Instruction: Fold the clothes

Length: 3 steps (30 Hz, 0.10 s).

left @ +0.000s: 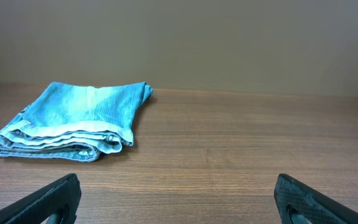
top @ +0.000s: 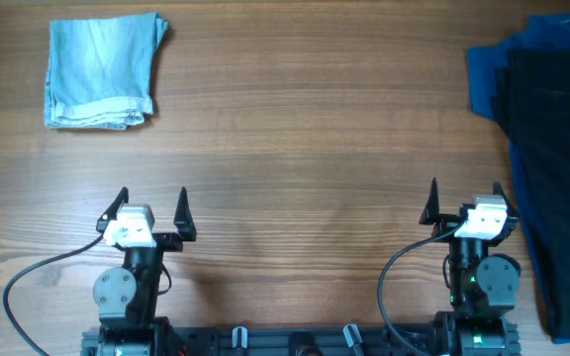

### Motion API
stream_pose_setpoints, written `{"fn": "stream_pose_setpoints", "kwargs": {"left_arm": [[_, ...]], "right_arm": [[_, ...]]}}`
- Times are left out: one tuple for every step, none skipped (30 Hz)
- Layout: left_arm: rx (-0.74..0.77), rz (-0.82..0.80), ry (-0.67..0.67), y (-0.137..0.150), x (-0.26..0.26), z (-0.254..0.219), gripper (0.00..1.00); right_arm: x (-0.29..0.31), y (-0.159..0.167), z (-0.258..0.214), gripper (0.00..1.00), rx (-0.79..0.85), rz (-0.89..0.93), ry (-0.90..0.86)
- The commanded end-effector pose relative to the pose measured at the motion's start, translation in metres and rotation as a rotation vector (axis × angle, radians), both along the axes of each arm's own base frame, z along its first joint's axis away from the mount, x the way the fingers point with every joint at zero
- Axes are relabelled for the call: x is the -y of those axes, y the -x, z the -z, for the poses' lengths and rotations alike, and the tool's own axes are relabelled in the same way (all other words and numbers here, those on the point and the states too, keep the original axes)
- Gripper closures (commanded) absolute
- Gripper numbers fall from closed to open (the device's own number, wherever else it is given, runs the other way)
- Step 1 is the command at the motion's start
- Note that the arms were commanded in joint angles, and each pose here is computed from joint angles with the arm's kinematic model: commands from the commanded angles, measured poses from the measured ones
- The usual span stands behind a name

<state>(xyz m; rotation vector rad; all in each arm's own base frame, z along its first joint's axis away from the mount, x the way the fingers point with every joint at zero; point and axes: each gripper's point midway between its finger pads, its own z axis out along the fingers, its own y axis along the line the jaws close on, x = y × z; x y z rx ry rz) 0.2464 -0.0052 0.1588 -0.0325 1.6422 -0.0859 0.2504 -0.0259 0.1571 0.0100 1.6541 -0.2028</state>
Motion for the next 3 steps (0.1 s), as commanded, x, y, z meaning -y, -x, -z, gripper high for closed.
{"fn": "stream_pose_setpoints", "kwargs": {"left_arm": [[0.003, 0.018, -0.015, 0.0005, 0.0027, 0.0008, 0.00], [0.003, 0.018, -0.015, 0.0005, 0.0027, 0.0008, 0.00], [0.003, 0.018, -0.015, 0.0005, 0.0026, 0.0008, 0.00]], "right_arm": [[-0.0021, -0.0006, 0.0011, 0.00, -0.006, -0.011, 0.010], [-0.0021, -0.0006, 0.0011, 0.00, -0.006, -0.011, 0.010], [-0.0021, -0.0006, 0.0011, 0.00, -0.006, -0.011, 0.010]]}}
